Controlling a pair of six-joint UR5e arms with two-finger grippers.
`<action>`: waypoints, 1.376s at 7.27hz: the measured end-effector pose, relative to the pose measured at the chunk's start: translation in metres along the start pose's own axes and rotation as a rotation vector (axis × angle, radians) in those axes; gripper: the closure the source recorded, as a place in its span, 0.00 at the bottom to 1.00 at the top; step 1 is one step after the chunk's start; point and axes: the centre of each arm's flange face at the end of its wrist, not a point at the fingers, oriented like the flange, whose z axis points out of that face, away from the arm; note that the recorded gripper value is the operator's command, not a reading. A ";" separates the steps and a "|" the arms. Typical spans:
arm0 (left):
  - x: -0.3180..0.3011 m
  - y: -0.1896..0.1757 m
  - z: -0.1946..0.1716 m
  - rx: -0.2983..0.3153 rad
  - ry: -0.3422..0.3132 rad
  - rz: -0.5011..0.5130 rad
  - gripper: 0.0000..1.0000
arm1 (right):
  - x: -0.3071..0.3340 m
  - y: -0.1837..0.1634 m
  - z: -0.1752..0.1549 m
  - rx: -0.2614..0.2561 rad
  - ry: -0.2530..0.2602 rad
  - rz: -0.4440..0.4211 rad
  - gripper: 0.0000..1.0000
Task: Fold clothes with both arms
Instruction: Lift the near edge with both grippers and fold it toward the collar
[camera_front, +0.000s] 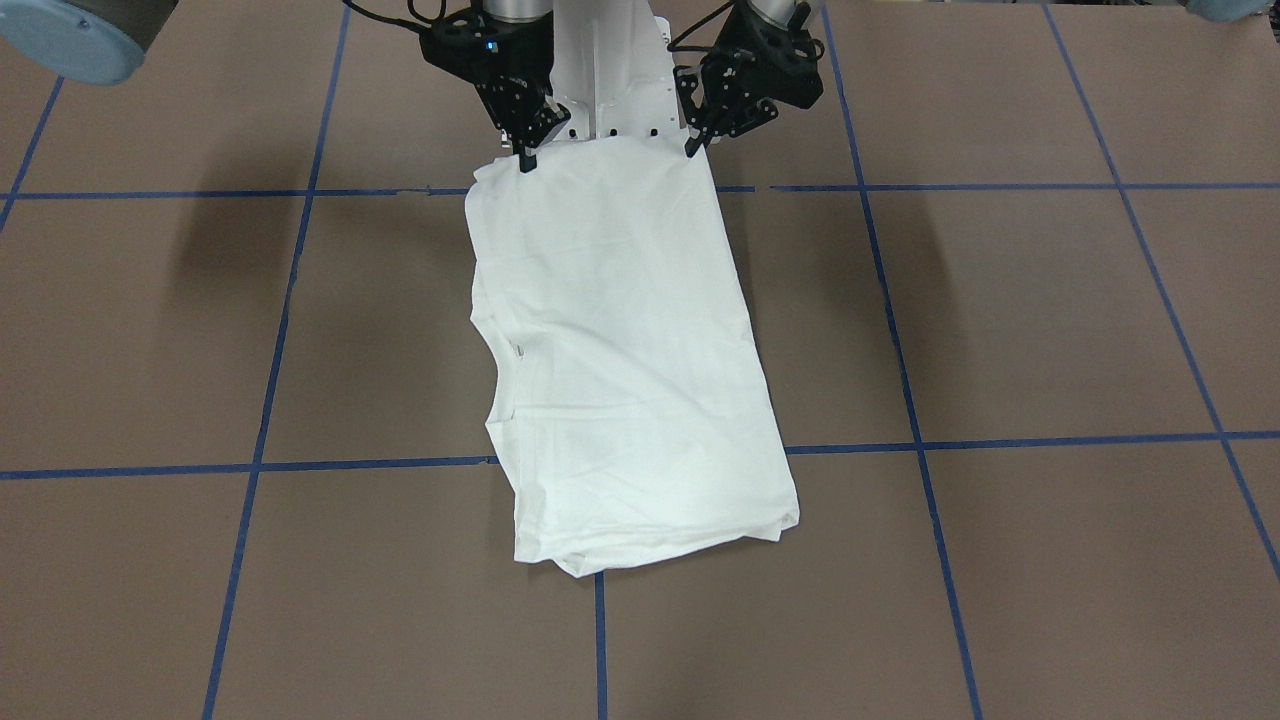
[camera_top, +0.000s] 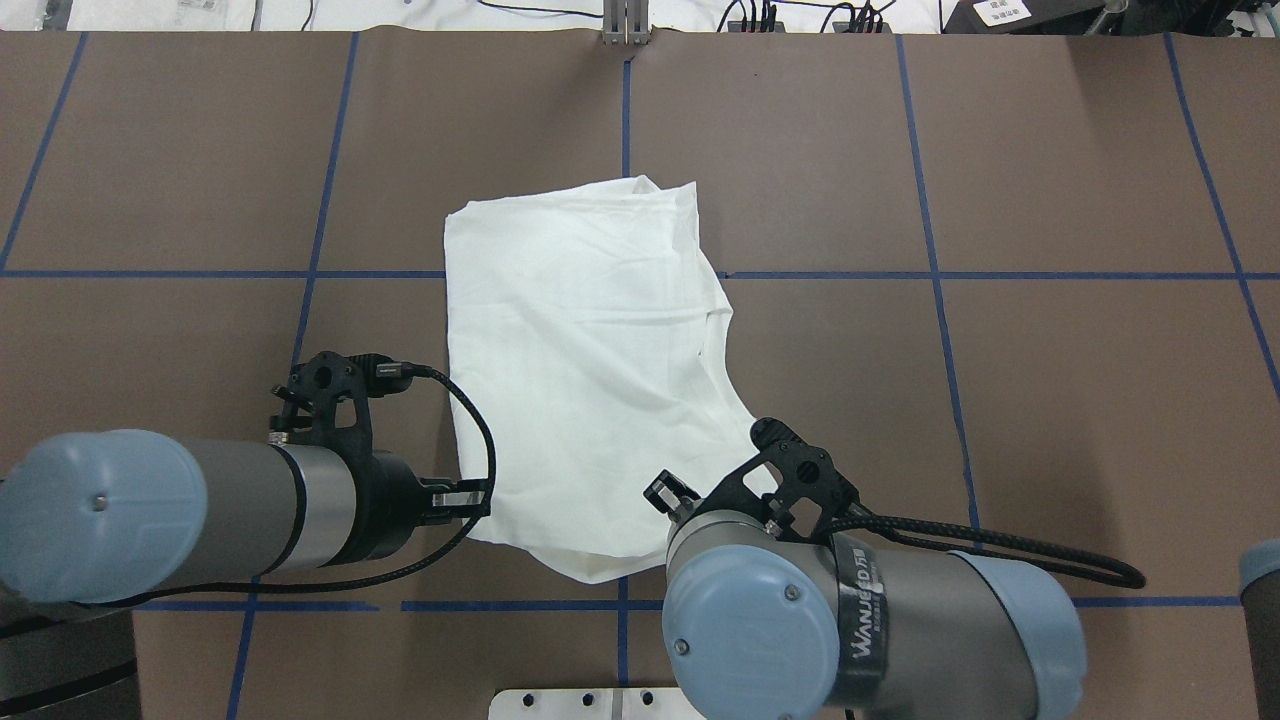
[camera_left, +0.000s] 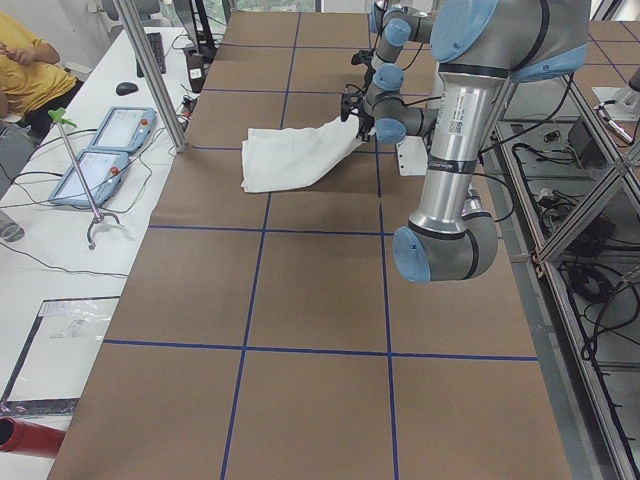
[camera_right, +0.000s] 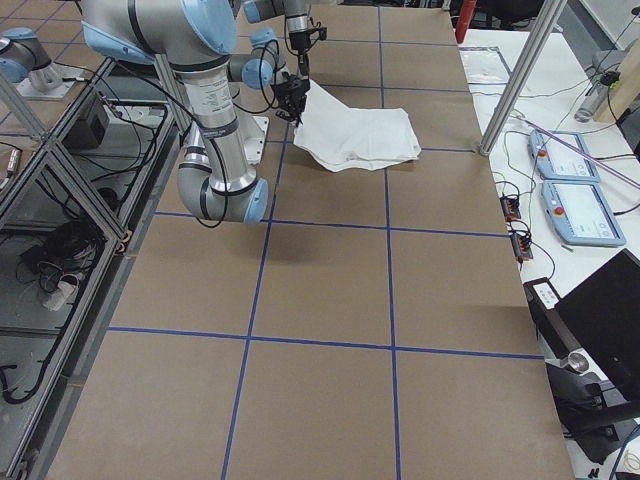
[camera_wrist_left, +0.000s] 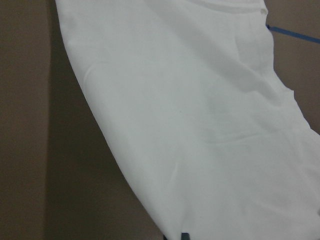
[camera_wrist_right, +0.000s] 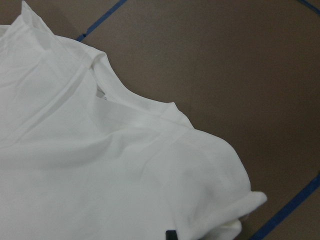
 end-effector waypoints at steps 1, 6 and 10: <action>0.006 0.004 -0.011 -0.020 -0.012 -0.001 1.00 | 0.001 0.002 -0.014 0.003 0.001 -0.016 1.00; -0.017 -0.106 0.059 0.100 -0.210 0.061 1.00 | -0.098 -0.044 0.070 0.202 -0.079 -0.133 1.00; -0.064 -0.232 0.138 0.209 -0.345 0.092 1.00 | -0.205 -0.090 0.169 0.304 -0.061 -0.157 1.00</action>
